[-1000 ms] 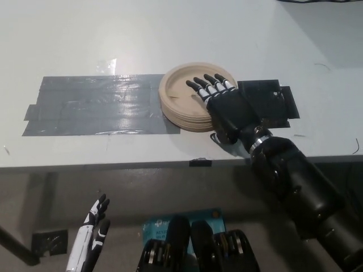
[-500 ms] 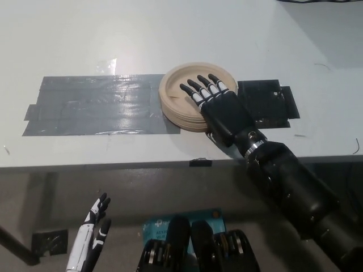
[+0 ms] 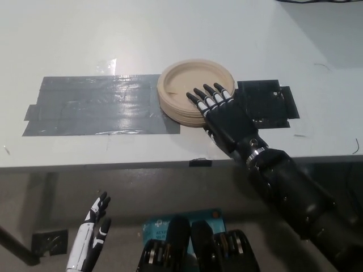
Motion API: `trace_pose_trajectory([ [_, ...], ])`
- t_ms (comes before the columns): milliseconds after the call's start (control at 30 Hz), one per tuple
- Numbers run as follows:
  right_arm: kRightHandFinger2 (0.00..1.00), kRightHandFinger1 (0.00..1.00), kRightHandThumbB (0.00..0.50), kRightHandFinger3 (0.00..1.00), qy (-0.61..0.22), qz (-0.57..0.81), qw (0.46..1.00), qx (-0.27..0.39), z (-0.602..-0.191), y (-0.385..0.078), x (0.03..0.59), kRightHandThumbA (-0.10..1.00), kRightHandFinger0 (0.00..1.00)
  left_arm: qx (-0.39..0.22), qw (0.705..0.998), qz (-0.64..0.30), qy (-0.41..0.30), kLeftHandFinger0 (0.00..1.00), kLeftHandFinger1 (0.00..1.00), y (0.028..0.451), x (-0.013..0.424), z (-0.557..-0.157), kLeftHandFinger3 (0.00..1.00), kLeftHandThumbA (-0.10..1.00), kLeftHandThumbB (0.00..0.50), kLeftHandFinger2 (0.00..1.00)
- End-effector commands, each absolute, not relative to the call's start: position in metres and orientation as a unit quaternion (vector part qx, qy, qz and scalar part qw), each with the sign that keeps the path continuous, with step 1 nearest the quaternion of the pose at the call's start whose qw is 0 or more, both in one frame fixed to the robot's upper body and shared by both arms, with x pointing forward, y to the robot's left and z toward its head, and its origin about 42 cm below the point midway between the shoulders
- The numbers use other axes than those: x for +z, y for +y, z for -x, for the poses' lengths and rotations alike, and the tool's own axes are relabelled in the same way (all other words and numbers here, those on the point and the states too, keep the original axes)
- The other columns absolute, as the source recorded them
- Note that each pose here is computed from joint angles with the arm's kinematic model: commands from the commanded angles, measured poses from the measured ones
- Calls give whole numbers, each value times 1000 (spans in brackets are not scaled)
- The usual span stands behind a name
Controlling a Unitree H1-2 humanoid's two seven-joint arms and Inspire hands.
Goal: A stack of plates is kept in the middle of the desk close to the robot and the robot grabs the stack with its right hand, picks it up and hands it to a person.
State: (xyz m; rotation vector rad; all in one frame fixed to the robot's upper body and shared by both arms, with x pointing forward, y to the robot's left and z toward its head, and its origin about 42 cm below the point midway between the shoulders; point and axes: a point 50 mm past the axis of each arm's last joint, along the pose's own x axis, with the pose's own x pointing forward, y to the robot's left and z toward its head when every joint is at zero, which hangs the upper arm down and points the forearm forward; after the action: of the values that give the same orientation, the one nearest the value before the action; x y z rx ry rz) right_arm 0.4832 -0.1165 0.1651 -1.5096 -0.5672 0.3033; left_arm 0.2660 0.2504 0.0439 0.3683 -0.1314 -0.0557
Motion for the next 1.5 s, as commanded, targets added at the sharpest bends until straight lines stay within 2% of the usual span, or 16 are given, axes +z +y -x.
trace_pose_trajectory([
  [0, 1000, 1000, 500, 1000, -248, 684, 678, 109, -496, -114, 172, 1000, 1000, -28, 977, -189, -97, 1000, 1000, 255, 53, -271, 1000, 1000, 325, 1000],
  [500, 1000, 1000, 500, 1000, -251, 690, 673, 87, -515, -105, 191, 915, 1000, -24, 978, -180, -100, 1000, 1000, 253, 57, -275, 1000, 1000, 359, 1000],
  [667, 1000, 1000, 500, 1000, -249, 691, 672, 96, -524, -95, 206, 645, 1000, -26, 976, -187, -105, 1000, 1000, 253, 57, -276, 1000, 1000, 337, 1000],
  [700, 866, 679, 459, 1000, -255, 702, 660, 85, -528, -90, 213, 119, 794, -27, 976, -187, -104, 1000, 1000, 252, 58, -277, 1000, 1000, 344, 1000],
  [733, 727, 569, 408, 937, -260, 709, 651, 80, -531, -87, 217, 35, 539, -28, 976, -187, -104, 1000, 1000, 251, 59, -278, 1000, 1000, 344, 1000],
  [767, 469, 250, 337, 746, -264, 713, 645, 79, -532, -86, 218, -73, 191, -28, 977, -186, -105, 1000, 1000, 250, 59, -278, 1000, 1000, 342, 1000],
  [800, 348, 115, 317, 649, -267, 717, 639, 79, -534, -86, 219, -95, 38, -27, 977, -184, -106, 1000, 1000, 250, 59, -279, 1000, 1000, 342, 1000],
  [833, 162, 23, 310, 469, -273, 720, 632, 82, -535, -86, 220, -99, 8, -27, 977, -184, -106, 1000, 1000, 250, 60, -279, 1000, 1000, 348, 1000],
  [867, 86, 1, 394, 460, -278, 728, 619, 94, -538, -89, 219, -100, 0, -27, 977, -182, -107, 1000, 1000, 249, 61, -280, 1000, 1000, 347, 1000],
  [900, 65, 0, 410, 479, -278, 732, 614, 97, -539, -90, 219, -100, 0, -27, 977, -182, -108, 1000, 1000, 249, 61, -280, 1000, 1000, 347, 1000],
  [933, 65, 0, 410, 479, -278, 734, 612, 99, -540, -91, 219, -100, 0, -26, 977, -182, -108, 1000, 1000, 249, 61, -280, 1000, 1000, 347, 1000],
  [967, 87, 0, 325, 428, -278, 735, 609, 102, -542, -95, 220, -100, 0, -29, 977, -180, -109, 1000, 1000, 249, 63, -282, 1000, 1000, 359, 1000],
  [1233, 74, 0, 293, 249, -316, 725, 608, 73, -546, -112, 229, -100, 0, -39, 975, -188, -113, 1000, 1000, 249, 69, -290, 1000, 1000, 371, 1000],
  [1367, 256, 0, 296, 257, -313, 723, 612, 70, -546, -115, 228, -100, 0, -42, 975, -188, -111, 1000, 1000, 249, 68, -290, 1000, 1000, 372, 1000],
  [1433, 472, 35, 273, 177, -331, 717, 611, 53, -546, -119, 231, -100, 0, -42, 974, -196, -107, 1000, 1000, 250, 68, -289, 1000, 1000, 370, 1000],
  [1467, 498, 39, 274, 172, -331, 717, 611, 53, -546, -119, 231, -100, 0, -42, 974, -196, -107, 1000, 1000, 250, 68, -289, 1000, 1000, 369, 1000],
])
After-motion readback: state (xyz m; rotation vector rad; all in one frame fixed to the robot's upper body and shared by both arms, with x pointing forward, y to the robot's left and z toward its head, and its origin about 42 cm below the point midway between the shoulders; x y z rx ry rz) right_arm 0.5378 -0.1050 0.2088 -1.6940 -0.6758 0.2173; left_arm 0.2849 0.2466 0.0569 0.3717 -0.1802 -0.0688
